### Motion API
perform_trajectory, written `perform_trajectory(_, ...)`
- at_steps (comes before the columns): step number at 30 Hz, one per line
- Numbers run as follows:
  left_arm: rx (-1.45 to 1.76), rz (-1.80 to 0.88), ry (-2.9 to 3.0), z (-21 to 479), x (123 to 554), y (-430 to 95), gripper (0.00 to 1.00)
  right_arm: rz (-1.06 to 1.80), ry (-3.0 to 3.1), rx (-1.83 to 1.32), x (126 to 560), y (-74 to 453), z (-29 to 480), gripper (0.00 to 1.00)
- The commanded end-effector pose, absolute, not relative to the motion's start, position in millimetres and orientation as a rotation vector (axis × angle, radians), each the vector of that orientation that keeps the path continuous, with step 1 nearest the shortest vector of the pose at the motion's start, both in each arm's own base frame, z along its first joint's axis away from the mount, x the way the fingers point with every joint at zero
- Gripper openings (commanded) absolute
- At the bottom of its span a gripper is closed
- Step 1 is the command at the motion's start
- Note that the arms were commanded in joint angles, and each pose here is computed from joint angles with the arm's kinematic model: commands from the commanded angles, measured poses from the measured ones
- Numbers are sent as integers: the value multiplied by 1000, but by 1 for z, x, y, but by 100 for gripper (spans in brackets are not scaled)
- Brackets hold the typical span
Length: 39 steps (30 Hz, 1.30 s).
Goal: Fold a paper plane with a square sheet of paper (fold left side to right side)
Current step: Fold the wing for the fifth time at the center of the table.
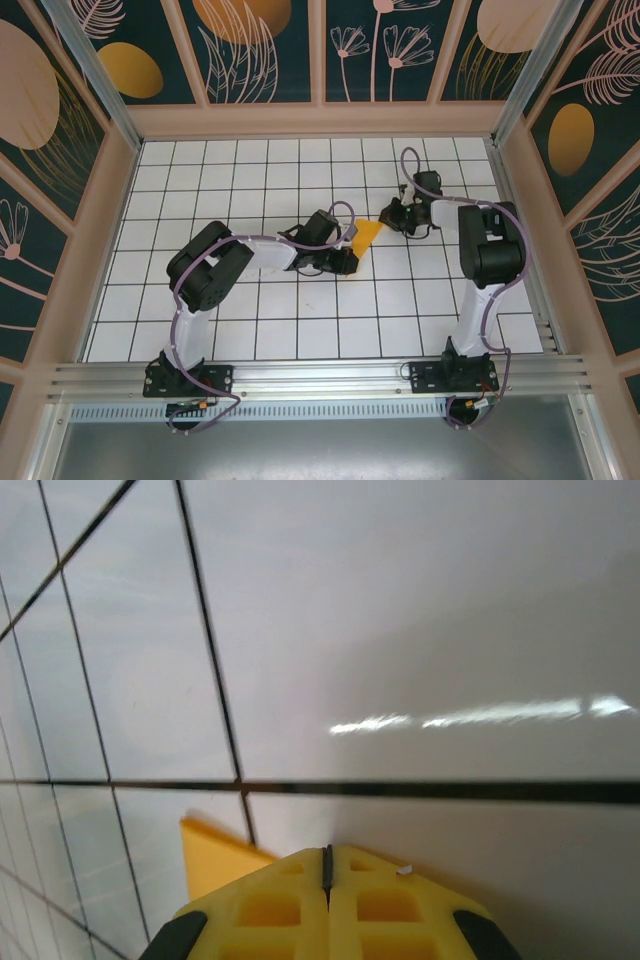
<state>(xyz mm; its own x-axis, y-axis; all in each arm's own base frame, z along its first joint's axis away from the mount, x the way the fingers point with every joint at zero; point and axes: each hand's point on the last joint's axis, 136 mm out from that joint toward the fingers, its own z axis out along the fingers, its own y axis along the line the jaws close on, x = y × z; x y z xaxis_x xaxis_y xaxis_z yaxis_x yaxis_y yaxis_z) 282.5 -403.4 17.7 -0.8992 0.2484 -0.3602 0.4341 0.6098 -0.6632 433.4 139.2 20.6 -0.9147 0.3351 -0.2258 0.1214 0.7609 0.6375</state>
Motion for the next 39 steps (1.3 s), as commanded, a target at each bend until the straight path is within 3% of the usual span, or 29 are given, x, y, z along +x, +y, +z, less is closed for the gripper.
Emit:
perform_trajectory(1,519,-1109,2804,-12,251,-380,8,791,2571,369,462,108,25,0)
perform_trajectory(8,516,-1125,2779,-3,254,-383,8,835,2483,315,454,114,79,0)
perform_trajectory(17,522,-1119,2773,-1,255,-384,8,1045,2477,216,379,181,91,0)
perform_trajectory(23,524,-1121,2767,2,257,-385,8,1063,2562,193,376,209,61,0)
perform_trajectory(33,587,-1082,2796,1,243,-371,8,837,2761,341,373,186,3,0)
perform_trajectory(39,608,-1070,2826,-3,227,-356,8,811,2782,368,373,180,-3,0)
